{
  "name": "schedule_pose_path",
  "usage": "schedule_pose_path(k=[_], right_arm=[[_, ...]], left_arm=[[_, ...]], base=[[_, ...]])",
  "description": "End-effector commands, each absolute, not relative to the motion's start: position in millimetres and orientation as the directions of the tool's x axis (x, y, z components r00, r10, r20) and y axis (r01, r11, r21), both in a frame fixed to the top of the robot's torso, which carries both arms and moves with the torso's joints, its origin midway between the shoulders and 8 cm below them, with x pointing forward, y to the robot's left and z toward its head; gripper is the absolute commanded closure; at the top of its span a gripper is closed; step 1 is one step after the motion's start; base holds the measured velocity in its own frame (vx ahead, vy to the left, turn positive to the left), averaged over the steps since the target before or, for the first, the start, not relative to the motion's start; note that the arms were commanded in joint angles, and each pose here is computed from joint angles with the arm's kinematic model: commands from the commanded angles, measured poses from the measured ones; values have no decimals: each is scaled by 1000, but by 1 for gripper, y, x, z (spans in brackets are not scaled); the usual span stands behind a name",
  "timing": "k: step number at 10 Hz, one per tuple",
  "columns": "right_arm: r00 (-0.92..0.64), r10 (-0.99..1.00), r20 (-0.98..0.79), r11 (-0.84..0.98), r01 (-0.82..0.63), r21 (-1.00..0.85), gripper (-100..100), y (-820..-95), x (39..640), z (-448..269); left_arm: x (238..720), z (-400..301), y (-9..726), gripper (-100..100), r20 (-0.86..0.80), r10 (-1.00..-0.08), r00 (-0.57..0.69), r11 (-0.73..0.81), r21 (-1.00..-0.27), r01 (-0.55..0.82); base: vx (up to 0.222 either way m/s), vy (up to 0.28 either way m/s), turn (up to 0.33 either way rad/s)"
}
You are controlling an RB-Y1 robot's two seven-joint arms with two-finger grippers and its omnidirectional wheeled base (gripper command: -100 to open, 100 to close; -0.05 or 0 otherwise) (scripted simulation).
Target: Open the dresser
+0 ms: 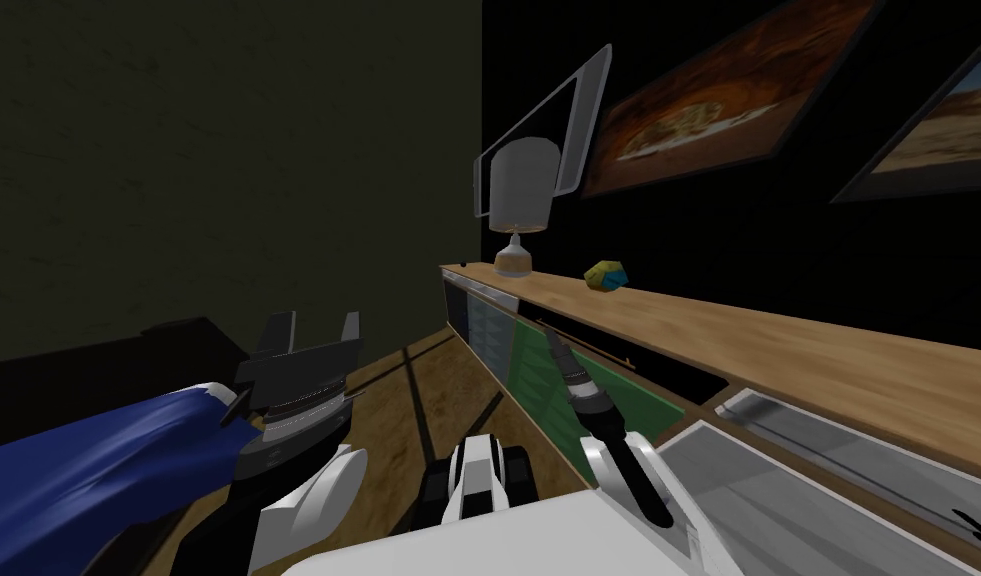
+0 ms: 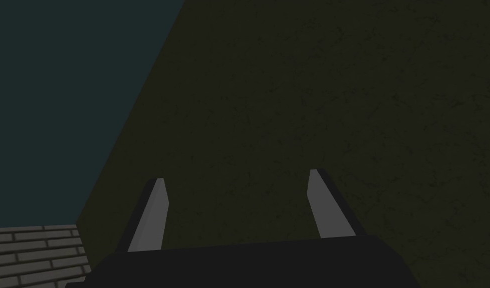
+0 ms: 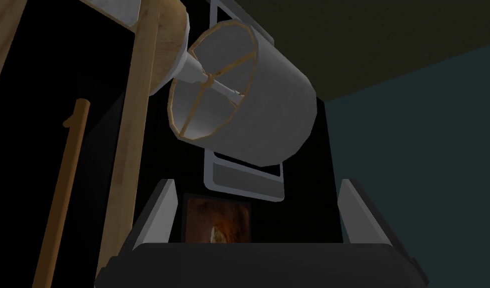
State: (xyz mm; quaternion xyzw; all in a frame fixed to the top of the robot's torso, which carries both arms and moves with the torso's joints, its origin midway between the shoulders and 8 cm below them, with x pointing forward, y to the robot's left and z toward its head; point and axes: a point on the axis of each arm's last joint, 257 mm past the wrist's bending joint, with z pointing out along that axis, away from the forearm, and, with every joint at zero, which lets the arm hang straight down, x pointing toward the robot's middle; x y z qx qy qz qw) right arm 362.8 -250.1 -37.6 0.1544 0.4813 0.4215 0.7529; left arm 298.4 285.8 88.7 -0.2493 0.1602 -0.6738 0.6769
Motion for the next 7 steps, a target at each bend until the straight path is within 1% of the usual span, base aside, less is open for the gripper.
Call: schedule_pose_path(k=[1,4,7], right_arm=[[205,699,-685,691,-442,572,-100,-252,366,-47],[237,562,-793,808,-365,463,-100,-262,371,-60],[245,447,-860,876,-317,365,-100,-266,374,-70]], left_arm=[[298,89,286,0,119,-992,41,-32,-554,832],[298,89,286,0,119,-992,41,-32,-554,832],[298,89,286,0,119,-992,41,-32,-554,832]], base=[[60,84,-16],[76,90,-17],[59,93,-18]])
